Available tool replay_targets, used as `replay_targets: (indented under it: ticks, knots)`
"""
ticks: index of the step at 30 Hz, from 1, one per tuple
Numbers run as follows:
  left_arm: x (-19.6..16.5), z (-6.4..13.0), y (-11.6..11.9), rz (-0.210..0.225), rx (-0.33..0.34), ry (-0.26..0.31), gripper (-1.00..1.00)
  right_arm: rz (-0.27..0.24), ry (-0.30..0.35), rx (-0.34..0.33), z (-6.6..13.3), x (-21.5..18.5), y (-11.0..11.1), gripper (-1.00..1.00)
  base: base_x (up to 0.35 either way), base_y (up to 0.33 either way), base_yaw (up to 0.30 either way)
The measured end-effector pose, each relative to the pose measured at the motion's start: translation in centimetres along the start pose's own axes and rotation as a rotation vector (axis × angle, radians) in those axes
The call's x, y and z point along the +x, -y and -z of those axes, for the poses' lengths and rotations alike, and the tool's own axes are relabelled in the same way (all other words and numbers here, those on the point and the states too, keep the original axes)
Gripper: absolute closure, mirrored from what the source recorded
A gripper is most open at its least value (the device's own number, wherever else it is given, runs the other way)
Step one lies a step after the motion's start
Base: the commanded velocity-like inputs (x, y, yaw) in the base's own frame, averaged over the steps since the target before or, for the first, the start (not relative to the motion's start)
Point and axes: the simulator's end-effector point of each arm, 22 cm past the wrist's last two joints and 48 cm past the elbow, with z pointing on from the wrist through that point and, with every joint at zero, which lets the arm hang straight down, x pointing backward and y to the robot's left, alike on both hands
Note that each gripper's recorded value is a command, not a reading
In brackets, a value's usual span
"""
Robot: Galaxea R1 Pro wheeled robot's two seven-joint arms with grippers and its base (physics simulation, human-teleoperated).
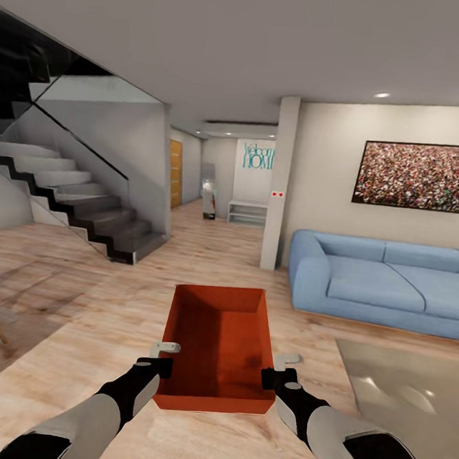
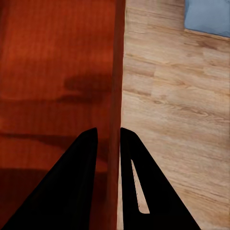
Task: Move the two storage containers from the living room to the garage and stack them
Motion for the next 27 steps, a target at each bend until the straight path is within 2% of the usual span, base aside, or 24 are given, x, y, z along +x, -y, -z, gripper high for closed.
replay_targets:
  ticks: [10, 27]
  knots:
    - [-0.01, 0.0, 0.0, 0.0, 0.0, 0.0, 1.0, 0.0, 0.0, 0.0, 0.0, -0.01, 0.0, 1.0, 0.321, 0.0, 0.241]
    - [-0.01, 0.0, 0.01, 0.0, 0.0, 0.0, 1.0, 0.0, 0.0, 0.0, 0.0, 0.0, 0.02, 1.0, 0.321, 0.0, 0.012]
